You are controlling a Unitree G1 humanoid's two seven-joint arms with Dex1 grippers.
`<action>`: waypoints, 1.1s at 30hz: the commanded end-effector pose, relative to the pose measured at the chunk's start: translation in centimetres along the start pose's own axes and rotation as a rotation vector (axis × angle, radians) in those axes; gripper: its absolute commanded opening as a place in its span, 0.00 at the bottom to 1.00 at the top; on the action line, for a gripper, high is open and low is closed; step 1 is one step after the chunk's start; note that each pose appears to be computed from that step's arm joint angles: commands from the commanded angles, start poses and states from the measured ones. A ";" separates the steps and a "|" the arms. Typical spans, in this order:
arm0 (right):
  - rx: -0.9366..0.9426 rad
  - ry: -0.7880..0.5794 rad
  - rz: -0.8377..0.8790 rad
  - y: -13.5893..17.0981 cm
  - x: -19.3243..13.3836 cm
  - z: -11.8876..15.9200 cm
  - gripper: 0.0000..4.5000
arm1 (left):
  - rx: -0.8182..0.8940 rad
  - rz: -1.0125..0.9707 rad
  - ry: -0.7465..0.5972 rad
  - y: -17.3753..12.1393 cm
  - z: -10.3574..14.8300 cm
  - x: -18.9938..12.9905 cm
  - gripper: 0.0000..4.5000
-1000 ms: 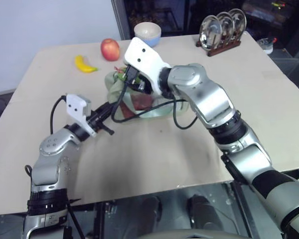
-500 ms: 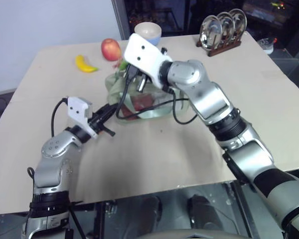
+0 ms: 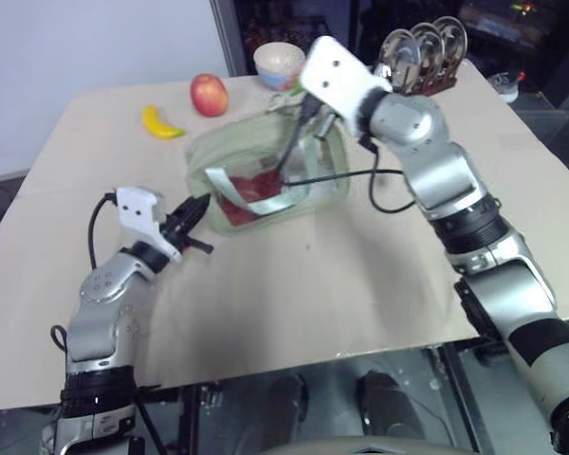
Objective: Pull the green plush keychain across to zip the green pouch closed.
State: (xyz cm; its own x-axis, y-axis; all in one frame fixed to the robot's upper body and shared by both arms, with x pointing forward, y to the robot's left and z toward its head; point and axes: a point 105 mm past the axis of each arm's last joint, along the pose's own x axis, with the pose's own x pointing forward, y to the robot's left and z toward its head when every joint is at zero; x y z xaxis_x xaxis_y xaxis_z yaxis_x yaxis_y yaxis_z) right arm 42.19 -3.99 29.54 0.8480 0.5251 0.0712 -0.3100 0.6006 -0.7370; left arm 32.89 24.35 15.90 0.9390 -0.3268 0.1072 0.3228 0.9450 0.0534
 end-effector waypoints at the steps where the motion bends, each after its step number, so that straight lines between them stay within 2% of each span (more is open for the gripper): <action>1: 0.031 0.049 -0.108 -2.1 -0.6 -2.2 0.03 | -0.013 0.091 0.042 2.0 -0.9 -1.0 0.00; 5: 0.148 0.208 -0.160 -1.9 -1.0 -8.4 0.03 | -0.017 0.093 0.040 2.1 -0.8 -1.0 0.00; 8: 0.189 0.293 -0.110 1.0 -1.3 -12.1 0.03 | -0.018 0.109 0.037 2.3 -0.7 -1.1 0.00; 10: 0.182 0.303 -0.053 3.3 -1.4 -13.2 0.03 | -0.017 0.113 0.035 2.3 -0.6 -1.1 0.00; 12: 0.124 0.289 0.025 5.9 -1.6 -13.6 0.03 | -0.016 0.115 0.034 2.3 -0.4 -1.1 0.00; 14: -0.011 0.288 0.119 8.9 -2.1 -14.6 0.03 | -0.016 0.119 0.031 2.3 -0.3 -1.2 0.00; 19: -0.281 0.347 0.205 11.0 -3.3 -17.8 0.03 | -0.014 0.124 0.031 2.4 -0.1 -1.3 0.00; 27: -0.511 0.298 0.343 13.0 -3.9 -19.0 0.03 | -0.012 0.088 0.013 1.7 0.4 -0.9 0.00; 31: -0.432 0.256 0.290 11.7 -3.3 -17.9 0.03 | -0.017 -0.006 -0.041 -0.1 1.6 -0.7 0.00; 33: -0.238 0.230 0.235 10.5 -2.9 -16.5 0.03 | 0.011 -0.084 -0.058 -1.4 2.2 -0.9 0.00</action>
State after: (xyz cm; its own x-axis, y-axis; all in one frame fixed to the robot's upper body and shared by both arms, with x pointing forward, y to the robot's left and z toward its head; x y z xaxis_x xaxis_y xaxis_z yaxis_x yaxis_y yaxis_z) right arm 43.62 -8.07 10.41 0.8441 0.4766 -0.2457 -0.3714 0.1891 -0.9090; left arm 32.27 23.95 15.56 0.9327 -0.3500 0.0874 0.3506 0.9365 0.0088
